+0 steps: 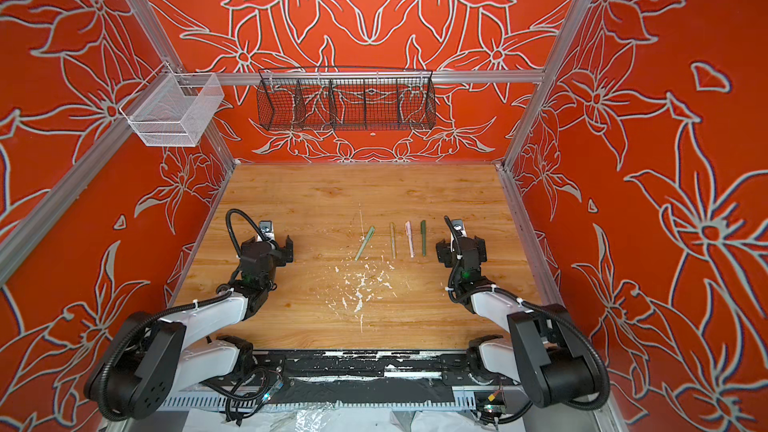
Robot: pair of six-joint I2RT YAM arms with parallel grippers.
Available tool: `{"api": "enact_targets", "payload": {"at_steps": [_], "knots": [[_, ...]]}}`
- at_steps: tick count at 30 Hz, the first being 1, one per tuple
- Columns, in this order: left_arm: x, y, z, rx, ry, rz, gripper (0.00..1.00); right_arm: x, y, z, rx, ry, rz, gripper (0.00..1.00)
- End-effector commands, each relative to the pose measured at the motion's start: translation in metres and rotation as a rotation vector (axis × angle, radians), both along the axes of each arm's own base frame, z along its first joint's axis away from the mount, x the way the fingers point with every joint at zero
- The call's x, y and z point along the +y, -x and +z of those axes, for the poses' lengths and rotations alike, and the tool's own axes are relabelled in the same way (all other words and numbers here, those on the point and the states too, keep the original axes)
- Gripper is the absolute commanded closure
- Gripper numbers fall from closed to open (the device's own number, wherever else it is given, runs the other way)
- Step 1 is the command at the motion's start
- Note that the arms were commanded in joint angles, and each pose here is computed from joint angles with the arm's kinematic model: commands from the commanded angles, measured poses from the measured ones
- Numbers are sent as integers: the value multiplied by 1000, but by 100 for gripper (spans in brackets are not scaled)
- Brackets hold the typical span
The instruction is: Insert the pens into the pen caps
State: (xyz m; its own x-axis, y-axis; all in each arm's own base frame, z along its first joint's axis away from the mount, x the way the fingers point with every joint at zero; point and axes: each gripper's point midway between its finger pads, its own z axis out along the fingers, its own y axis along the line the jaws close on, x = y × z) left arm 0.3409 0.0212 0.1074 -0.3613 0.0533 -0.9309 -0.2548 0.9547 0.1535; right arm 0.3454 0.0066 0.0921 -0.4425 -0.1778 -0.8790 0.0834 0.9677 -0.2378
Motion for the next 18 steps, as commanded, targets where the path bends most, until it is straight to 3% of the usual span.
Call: {"api": "enact_targets", "payload": {"at_steps": [1,3,7,11,15,18], "knots": [[3,0,-11,-84,106,-23,3,4,-17,20,-130,-39,21,2],[2,-5,-8,-117,105,-46,3,-3,-19,19,-165,-52,-16,2],[-13,-22,-20,31,150,-161,3,-8,-26,13,-105,-86,-22,3],[-3,-26,-23,49,210,-144,3,-22,-32,7,-68,-168,-48,3],[-2,-26,-22,44,209,-143,3,-36,-21,6,-161,-169,-121,3],[-2,-25,-22,43,208,-142,3,-39,-20,4,-132,-162,-142,3]]}}
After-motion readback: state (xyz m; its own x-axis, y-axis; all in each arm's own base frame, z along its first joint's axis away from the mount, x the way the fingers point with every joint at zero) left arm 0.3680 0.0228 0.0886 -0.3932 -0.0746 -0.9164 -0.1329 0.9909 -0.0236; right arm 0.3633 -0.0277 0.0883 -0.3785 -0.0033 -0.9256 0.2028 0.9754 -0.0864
